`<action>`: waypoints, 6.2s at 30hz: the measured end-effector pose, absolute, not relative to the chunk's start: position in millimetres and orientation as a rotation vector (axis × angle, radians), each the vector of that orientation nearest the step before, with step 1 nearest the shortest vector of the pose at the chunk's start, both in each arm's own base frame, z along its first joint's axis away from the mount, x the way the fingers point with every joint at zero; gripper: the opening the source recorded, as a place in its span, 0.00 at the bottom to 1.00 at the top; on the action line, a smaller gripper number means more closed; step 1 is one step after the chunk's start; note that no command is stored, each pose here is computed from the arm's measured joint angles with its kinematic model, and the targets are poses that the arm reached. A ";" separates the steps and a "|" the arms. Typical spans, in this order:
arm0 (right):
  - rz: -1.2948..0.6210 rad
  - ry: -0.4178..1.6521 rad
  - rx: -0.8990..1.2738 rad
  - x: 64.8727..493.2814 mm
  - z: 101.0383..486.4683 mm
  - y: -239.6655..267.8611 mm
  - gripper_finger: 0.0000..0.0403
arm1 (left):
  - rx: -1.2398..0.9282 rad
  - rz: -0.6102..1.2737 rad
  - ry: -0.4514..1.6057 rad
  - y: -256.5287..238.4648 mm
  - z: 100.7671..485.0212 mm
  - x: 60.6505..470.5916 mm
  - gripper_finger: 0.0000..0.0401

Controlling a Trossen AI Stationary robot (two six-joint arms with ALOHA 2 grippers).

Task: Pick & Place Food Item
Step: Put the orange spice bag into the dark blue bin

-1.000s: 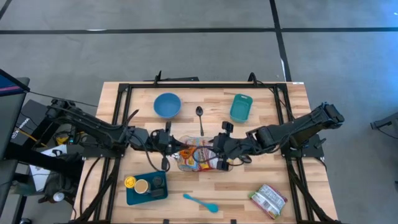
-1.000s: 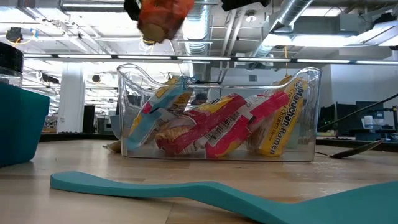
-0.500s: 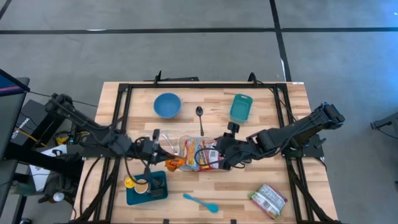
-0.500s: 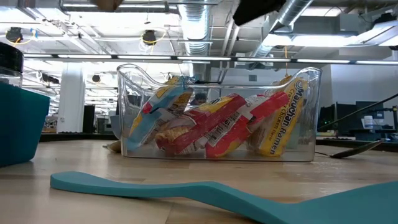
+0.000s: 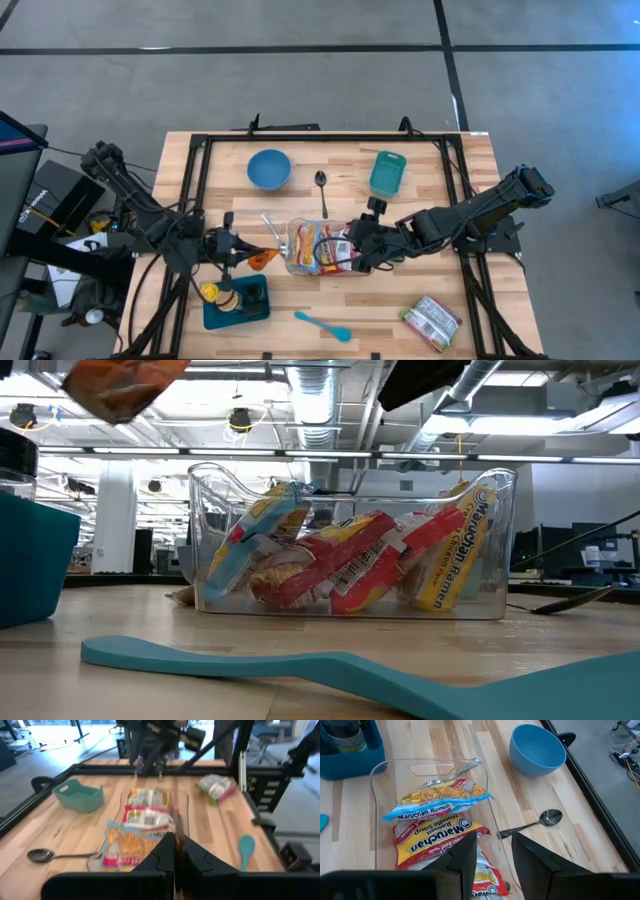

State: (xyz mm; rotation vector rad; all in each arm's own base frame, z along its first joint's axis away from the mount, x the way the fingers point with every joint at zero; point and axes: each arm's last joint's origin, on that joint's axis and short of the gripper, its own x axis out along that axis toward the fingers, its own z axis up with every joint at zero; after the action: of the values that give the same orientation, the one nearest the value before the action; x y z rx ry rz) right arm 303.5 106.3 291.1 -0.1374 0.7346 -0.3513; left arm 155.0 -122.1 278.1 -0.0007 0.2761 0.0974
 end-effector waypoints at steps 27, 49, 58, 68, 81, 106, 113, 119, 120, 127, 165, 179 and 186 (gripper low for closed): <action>-0.353 0.721 -0.122 304.4 291.9 106.7 0.29 | 0.005 0.099 0.471 -135.6 245.1 127.0 0.00; -0.370 0.707 -0.105 307.8 293.0 100.9 0.29 | -0.037 0.047 0.432 -143.7 220.5 121.8 0.00; -0.370 0.706 -0.106 307.8 293.0 101.0 0.29 | -0.061 0.038 0.417 -141.7 224.9 120.0 0.00; -0.370 0.706 -0.106 307.8 293.0 101.0 0.29 | -0.098 0.007 0.412 -144.6 227.1 115.9 0.00; -0.369 0.703 -0.103 308.1 293.3 101.1 0.29 | -0.129 -0.005 0.472 -150.8 217.4 118.6 0.00; -0.366 0.694 -0.097 309.1 294.0 100.8 0.29 | -0.182 0.036 0.447 -151.5 200.2 119.9 0.00; -0.370 0.695 -0.095 309.5 294.0 99.4 0.29 | -0.197 0.032 0.438 -156.1 198.3 122.7 0.00; -0.376 0.700 -0.093 310.2 293.7 96.4 0.29 | -0.189 0.052 0.425 -161.6 192.5 126.7 0.00; -0.379 0.700 -0.092 310.5 293.8 95.5 0.29 | -0.188 0.053 0.424 -162.5 191.6 127.2 0.00; -0.386 0.701 -0.089 311.2 293.7 93.4 0.29 | -0.188 0.067 0.431 -166.7 184.8 130.0 0.00; -0.377 0.705 -0.103 311.1 293.7 93.7 0.29 | -0.315 0.093 0.431 -170.0 180.4 134.0 0.00; -0.377 0.704 -0.103 311.2 293.8 93.7 0.29 | -0.357 0.118 0.452 -162.0 164.3 128.8 0.00; -0.377 0.704 -0.103 311.2 293.8 93.7 0.29 | -0.355 0.116 0.454 -162.0 164.3 128.8 0.03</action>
State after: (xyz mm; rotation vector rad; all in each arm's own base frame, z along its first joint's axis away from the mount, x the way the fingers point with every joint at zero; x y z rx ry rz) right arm 311.2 93.7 293.8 -0.1026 0.7040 -0.3770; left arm 128.8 -162.0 164.3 -0.3547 0.4542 0.1162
